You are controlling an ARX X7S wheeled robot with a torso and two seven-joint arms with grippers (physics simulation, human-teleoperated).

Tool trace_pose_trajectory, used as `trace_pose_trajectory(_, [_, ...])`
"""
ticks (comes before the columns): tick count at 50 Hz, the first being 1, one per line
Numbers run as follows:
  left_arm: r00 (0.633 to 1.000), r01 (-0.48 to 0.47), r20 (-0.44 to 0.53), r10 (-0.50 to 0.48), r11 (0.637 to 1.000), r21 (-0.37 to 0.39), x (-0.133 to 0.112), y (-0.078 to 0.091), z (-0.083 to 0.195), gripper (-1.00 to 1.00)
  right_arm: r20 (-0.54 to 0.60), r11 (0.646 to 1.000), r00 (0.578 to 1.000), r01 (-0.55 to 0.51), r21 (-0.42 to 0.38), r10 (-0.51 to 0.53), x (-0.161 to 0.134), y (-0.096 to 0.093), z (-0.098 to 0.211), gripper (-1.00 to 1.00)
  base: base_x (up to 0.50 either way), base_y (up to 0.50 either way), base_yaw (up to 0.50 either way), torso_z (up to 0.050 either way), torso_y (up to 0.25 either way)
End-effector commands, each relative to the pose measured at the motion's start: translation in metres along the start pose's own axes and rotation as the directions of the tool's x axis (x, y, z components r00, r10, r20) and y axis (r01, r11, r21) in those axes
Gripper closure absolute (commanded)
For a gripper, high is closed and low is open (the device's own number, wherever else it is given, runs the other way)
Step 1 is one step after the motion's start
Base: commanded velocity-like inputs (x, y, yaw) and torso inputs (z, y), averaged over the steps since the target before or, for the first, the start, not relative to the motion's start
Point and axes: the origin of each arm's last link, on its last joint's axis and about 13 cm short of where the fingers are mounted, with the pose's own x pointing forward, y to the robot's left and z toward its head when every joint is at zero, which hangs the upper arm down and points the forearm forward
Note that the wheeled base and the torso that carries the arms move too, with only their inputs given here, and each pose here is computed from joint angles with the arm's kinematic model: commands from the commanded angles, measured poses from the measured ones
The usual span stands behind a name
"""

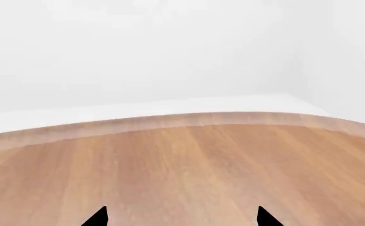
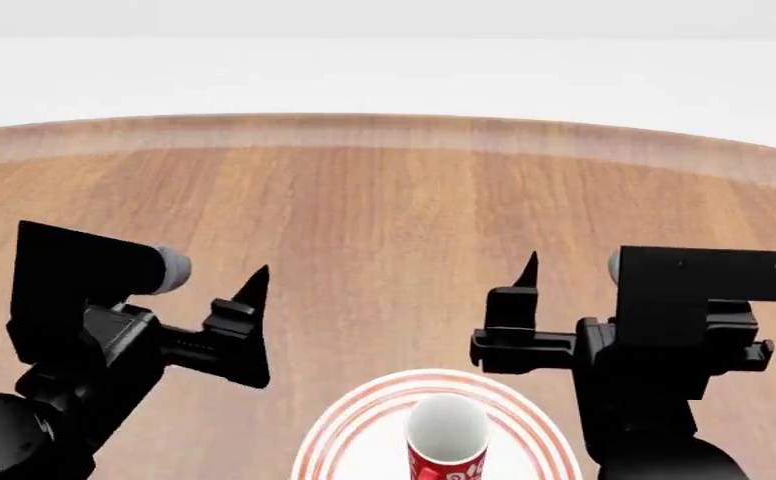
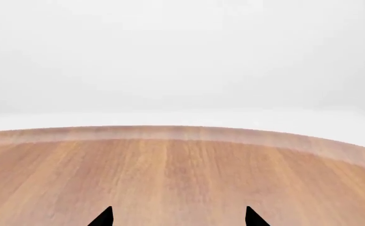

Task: Pick up the red mug and put it on the plate

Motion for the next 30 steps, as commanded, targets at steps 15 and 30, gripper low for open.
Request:
trace_pose_trajectory(15, [0.937,-0.264,0.243,0.252,0.964,0.017,0.0002,0.0038,0.0017,-1.00,0.151,0.992,0.986,-0.046,-0.121,0.065,-0.0106,0.0114,0.0077,-1.00,0.00,0.00,0.00,0.000,0.000])
trace_pose_trajectory(30, [0.937,-0.268,0.240,0.254,0.963,0.024,0.0020,0.0053,0.0010,-1.00,0.172,0.990,0.982,-0.050,-0.132,0.073,-0.0120,0.0124,0.0123,-1.00,0.00,0.00,0.00,0.000,0.000])
